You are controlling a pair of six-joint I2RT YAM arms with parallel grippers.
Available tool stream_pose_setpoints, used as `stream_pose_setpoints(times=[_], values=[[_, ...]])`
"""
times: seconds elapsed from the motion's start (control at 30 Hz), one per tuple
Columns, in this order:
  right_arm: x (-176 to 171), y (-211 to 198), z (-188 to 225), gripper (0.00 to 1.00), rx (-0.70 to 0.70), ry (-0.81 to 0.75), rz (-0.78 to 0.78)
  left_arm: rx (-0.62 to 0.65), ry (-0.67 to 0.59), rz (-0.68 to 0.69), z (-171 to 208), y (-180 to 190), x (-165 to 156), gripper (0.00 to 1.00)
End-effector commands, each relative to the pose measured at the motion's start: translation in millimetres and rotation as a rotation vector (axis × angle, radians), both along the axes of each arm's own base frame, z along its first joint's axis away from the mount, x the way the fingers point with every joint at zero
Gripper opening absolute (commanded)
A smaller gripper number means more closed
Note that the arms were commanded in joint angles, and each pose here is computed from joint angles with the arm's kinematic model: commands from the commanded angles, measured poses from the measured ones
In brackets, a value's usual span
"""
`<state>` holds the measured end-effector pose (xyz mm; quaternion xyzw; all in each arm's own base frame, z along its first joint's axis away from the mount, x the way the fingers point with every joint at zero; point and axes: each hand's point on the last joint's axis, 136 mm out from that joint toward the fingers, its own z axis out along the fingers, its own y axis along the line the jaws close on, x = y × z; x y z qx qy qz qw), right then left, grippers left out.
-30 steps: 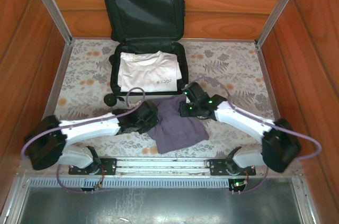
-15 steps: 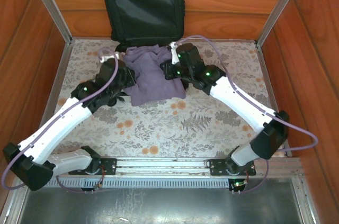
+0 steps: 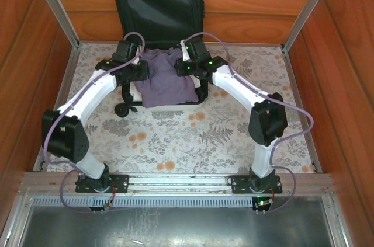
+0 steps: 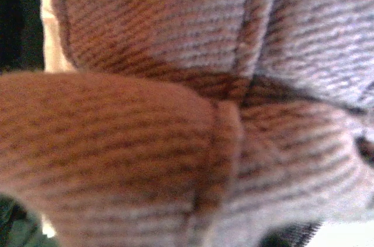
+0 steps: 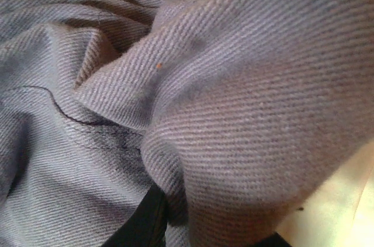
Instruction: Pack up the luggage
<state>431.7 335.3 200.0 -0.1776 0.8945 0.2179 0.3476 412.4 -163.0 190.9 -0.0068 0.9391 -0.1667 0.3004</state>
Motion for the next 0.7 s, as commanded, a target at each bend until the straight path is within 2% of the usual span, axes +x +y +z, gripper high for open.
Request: stream_pose_setpoints(times=[0.0, 0.07, 0.1, 0.13, 0.17, 0.2, 0.27, 0.3, 0.33, 0.37, 0.5, 0.57, 0.6, 0.67], values=[[44, -57, -5, 0.00, -0.104, -0.025, -0.155, 0.098, 0.047, 0.056, -18, 38, 20, 0.00], [58, -65, -16, 0.02, -0.115, 0.002, -0.189, 0.084, 0.079, 0.080, -31, 39, 37, 0.00], [63, -70, -21, 0.08, -0.115, 0.024, -0.202, 0.070, 0.089, 0.078, -35, 36, 45, 0.03], [70, -72, -22, 0.24, -0.106, 0.043, -0.208, 0.062, 0.103, 0.082, -41, 35, 54, 0.16], [75, -75, -23, 0.44, -0.099, 0.064, -0.209, 0.064, 0.108, 0.093, -43, 37, 61, 0.37], [79, -75, -22, 0.57, -0.090, 0.076, -0.201, 0.076, 0.111, 0.108, -43, 40, 67, 0.54], [85, -81, -15, 0.71, -0.102, 0.084, -0.196, 0.130, 0.094, 0.159, -37, 55, 76, 0.70], [87, -83, -11, 0.75, -0.110, 0.084, -0.189, 0.158, 0.073, 0.179, -30, 61, 79, 0.77], [88, -86, -5, 0.77, -0.121, 0.079, -0.181, 0.190, 0.047, 0.198, -21, 70, 81, 0.94], [88, -90, 1, 0.77, -0.134, 0.074, -0.173, 0.217, 0.021, 0.206, -11, 76, 82, 1.00], [88, -99, 24, 0.76, -0.178, 0.032, -0.143, 0.300, -0.052, 0.185, 27, 89, 79, 1.00], [88, -98, 36, 0.69, -0.173, 0.003, -0.123, 0.286, -0.082, 0.177, 46, 87, 76, 0.99], [88, -95, 40, 0.64, -0.158, -0.006, -0.112, 0.252, -0.093, 0.166, 53, 82, 75, 0.95], [89, -85, 42, 0.51, -0.103, -0.005, -0.093, 0.145, -0.095, 0.149, 63, 66, 73, 0.80]])
